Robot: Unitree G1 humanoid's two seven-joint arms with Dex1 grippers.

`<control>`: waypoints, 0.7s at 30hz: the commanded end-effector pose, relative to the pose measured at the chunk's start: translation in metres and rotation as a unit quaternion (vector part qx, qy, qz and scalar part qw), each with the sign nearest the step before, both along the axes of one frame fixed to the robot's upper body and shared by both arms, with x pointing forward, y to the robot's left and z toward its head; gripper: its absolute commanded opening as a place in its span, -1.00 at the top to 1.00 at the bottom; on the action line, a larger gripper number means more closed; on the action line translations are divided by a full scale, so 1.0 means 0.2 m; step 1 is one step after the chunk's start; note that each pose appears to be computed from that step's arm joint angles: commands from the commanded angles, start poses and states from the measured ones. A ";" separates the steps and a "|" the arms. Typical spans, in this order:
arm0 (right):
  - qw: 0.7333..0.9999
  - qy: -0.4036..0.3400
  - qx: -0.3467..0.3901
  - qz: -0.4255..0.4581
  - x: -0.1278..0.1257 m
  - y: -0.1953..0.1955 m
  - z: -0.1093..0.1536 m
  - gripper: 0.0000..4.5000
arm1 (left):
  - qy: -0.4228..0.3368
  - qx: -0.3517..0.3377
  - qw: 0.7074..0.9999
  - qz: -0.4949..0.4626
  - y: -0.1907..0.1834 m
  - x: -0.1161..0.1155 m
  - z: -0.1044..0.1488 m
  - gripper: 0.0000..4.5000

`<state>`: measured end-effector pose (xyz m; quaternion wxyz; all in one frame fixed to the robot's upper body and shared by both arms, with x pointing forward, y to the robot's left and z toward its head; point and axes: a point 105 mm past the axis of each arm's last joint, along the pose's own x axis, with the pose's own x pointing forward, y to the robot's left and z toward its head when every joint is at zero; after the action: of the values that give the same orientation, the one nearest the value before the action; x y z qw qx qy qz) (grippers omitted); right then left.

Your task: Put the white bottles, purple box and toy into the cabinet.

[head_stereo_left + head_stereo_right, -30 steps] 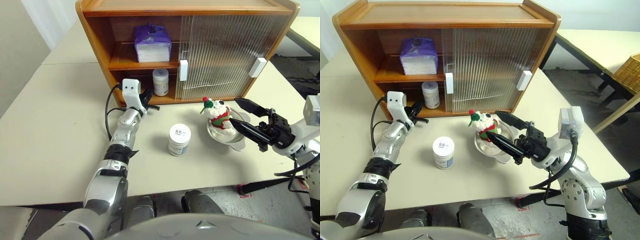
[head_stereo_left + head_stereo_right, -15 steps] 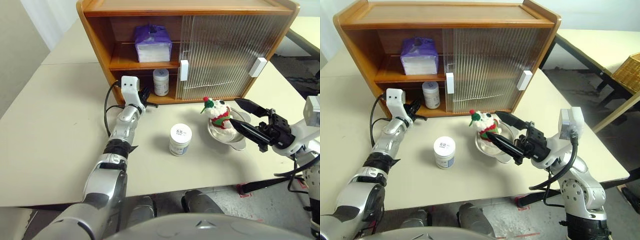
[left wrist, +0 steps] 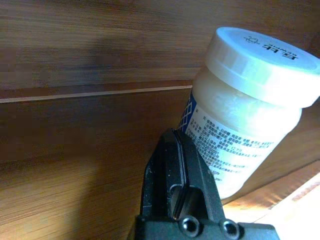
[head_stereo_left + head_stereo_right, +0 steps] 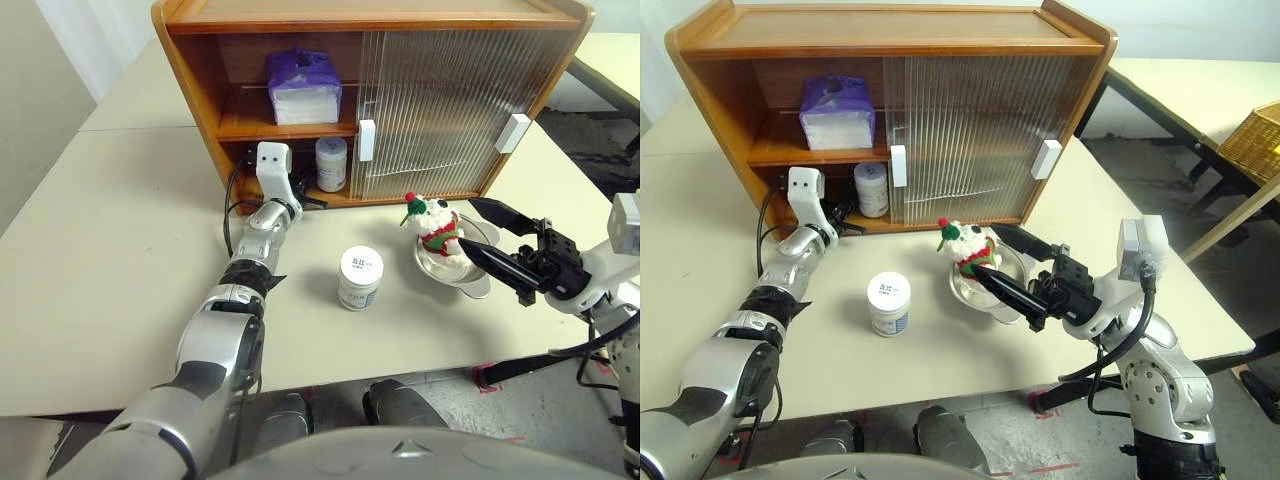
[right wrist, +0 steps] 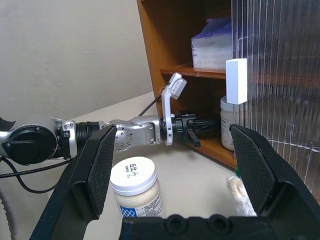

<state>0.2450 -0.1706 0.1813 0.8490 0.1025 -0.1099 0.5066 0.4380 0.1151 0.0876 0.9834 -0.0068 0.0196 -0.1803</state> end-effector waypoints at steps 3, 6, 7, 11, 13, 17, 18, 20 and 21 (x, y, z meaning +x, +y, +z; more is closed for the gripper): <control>1.000 -0.001 -0.006 -0.003 -0.01 -0.01 0.01 -1.00 | 0.001 0.003 1.000 -0.011 -0.04 0.01 0.00 0.99; 1.000 0.000 -0.007 -0.003 -0.01 -0.01 0.01 -1.00 | -0.003 -0.001 1.000 -0.007 -0.02 0.00 0.00 0.99; 1.000 0.000 -0.007 -0.002 -0.01 -0.01 0.01 -1.00 | 0.002 -0.002 1.000 -0.008 -0.01 0.00 -0.01 0.99; 1.000 0.001 -0.007 0.000 -0.01 -0.01 0.01 -1.00 | 0.017 -0.009 1.000 -0.017 0.01 -0.03 -0.05 0.91; 1.000 0.002 -0.001 0.002 0.00 -0.01 0.01 -1.00 | 0.014 -0.013 0.999 -0.030 0.01 -0.05 -0.05 0.73; 1.000 0.006 0.001 0.010 0.00 0.00 0.01 -1.00 | 0.001 -0.011 0.999 -0.041 0.03 -0.12 0.00 0.15; 1.000 0.005 0.001 0.011 0.01 0.00 0.01 -1.00 | -0.002 -0.007 0.999 -0.043 0.05 -0.15 0.01 0.00; 1.000 0.003 0.002 0.013 0.02 0.00 0.01 -1.00 | 0.001 0.001 0.999 -0.045 0.10 -0.23 0.02 -0.35; 1.000 0.003 0.001 0.014 0.02 0.00 0.01 -1.00 | 0.005 0.004 0.999 -0.047 0.12 -0.26 0.03 -0.48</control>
<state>0.2483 -0.1701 0.1848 0.8436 0.1036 -0.1096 0.5153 0.3935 0.1391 0.0886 0.9767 -0.0035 0.0193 -0.2139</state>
